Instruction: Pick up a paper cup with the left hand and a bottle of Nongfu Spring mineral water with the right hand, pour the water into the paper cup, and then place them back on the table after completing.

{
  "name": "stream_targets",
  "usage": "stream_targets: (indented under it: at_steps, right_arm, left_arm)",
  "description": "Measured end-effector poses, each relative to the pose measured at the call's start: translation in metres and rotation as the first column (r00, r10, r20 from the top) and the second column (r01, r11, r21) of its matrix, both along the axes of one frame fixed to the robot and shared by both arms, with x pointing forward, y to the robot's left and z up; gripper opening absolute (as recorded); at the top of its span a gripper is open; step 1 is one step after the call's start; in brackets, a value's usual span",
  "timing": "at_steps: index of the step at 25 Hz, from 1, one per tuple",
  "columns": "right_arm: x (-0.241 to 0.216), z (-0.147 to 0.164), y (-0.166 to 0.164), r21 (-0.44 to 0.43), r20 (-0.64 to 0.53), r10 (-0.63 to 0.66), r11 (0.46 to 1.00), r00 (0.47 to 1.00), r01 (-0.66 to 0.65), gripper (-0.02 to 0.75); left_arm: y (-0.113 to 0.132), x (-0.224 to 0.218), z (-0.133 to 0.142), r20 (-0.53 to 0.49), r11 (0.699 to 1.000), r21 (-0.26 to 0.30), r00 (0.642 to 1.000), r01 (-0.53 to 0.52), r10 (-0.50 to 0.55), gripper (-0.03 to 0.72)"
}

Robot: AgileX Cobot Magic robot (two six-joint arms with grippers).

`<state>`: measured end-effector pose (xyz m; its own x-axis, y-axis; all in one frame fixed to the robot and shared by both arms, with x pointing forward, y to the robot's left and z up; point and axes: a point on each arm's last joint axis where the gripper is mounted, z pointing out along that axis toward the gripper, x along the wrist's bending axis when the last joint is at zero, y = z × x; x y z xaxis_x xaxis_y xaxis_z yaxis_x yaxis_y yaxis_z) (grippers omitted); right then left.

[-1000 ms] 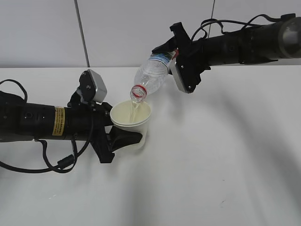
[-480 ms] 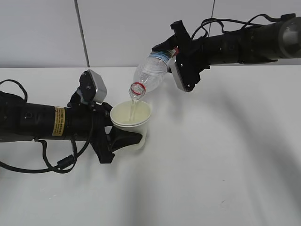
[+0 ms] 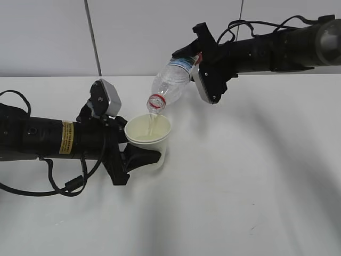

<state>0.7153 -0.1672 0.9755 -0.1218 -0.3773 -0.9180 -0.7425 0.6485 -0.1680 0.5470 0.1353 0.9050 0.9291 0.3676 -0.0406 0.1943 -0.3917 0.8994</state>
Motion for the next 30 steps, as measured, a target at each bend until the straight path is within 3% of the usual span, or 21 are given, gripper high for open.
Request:
stream_targets:
  at_steps: [19,30]
  right_arm:
    - [0.0041,0.0098,0.0007,0.013,0.027,-0.004,1.000,1.000,0.004,0.440]
    - [-0.0001,0.0064,0.0028,0.166,-0.205,-0.040,0.983,0.978,0.075,0.440]
  left_arm:
    - [0.0005,0.0002,-0.0009,0.000,1.000,0.012,1.000,-0.003,0.003,0.389]
    - [0.0016,0.0060,0.0020,0.047,0.999,-0.008,0.997,-0.054,0.054,0.388]
